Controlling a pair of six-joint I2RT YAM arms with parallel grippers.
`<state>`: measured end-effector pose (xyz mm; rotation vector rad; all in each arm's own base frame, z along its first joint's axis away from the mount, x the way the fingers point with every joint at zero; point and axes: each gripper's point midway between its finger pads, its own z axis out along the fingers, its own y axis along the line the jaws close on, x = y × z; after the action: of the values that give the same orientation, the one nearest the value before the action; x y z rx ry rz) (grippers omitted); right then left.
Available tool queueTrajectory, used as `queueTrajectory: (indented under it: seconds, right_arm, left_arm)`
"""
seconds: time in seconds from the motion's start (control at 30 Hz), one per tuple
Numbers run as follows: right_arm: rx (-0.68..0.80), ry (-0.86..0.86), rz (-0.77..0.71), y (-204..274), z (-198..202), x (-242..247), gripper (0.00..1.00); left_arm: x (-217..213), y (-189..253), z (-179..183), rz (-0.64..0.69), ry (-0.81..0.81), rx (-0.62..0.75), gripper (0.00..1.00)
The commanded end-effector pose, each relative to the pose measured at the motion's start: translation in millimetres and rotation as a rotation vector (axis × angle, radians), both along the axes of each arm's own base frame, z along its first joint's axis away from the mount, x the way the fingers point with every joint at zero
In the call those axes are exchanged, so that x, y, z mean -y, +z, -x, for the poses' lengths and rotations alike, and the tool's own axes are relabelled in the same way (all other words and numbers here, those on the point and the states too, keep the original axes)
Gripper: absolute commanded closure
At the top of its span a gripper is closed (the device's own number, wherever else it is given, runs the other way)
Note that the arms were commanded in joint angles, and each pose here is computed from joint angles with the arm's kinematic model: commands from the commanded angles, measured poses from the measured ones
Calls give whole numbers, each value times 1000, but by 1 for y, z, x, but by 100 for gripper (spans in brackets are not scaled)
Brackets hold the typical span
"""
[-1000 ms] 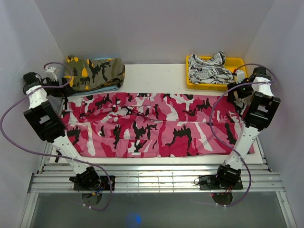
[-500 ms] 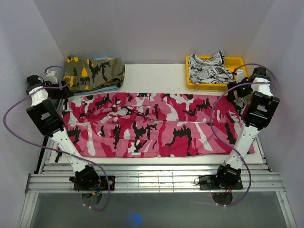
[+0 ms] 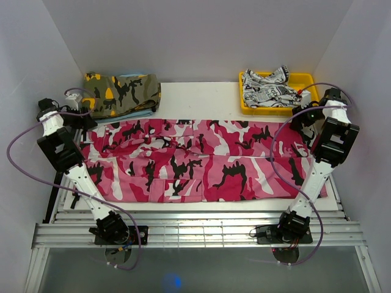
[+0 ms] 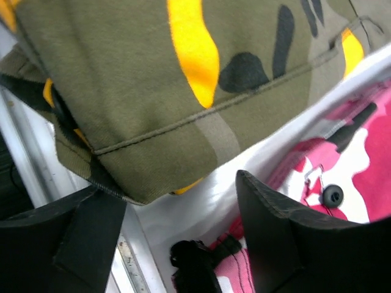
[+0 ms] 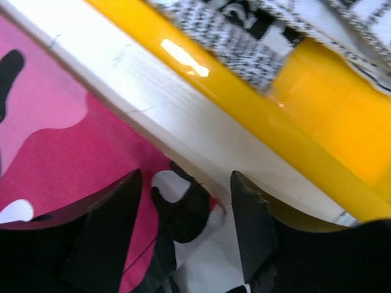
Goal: Fold and stack the trousers
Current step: Flatten the trousers out
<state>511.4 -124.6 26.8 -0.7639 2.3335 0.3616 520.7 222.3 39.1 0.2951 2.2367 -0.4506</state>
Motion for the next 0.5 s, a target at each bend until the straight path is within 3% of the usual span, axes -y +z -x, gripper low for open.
queueTrajectory:
  seconds: [0.0,0.13,0.33,0.47]
  right_arm:
    - [-8,95,-76,8,9,-20,36]
    - [1,145,-80,13,13,-24,41]
    - [35,200,-124,32,19,-37,46]
    - [54,204,-113,41,20,-37,63]
  left_arm:
    - [18,-6,23,119,-77,-31,21]
    - [30,4,31,150,-134,-10,27]
    - [46,18,42,196,-198,18,25]
    - [49,26,43,200,-207,39,25]
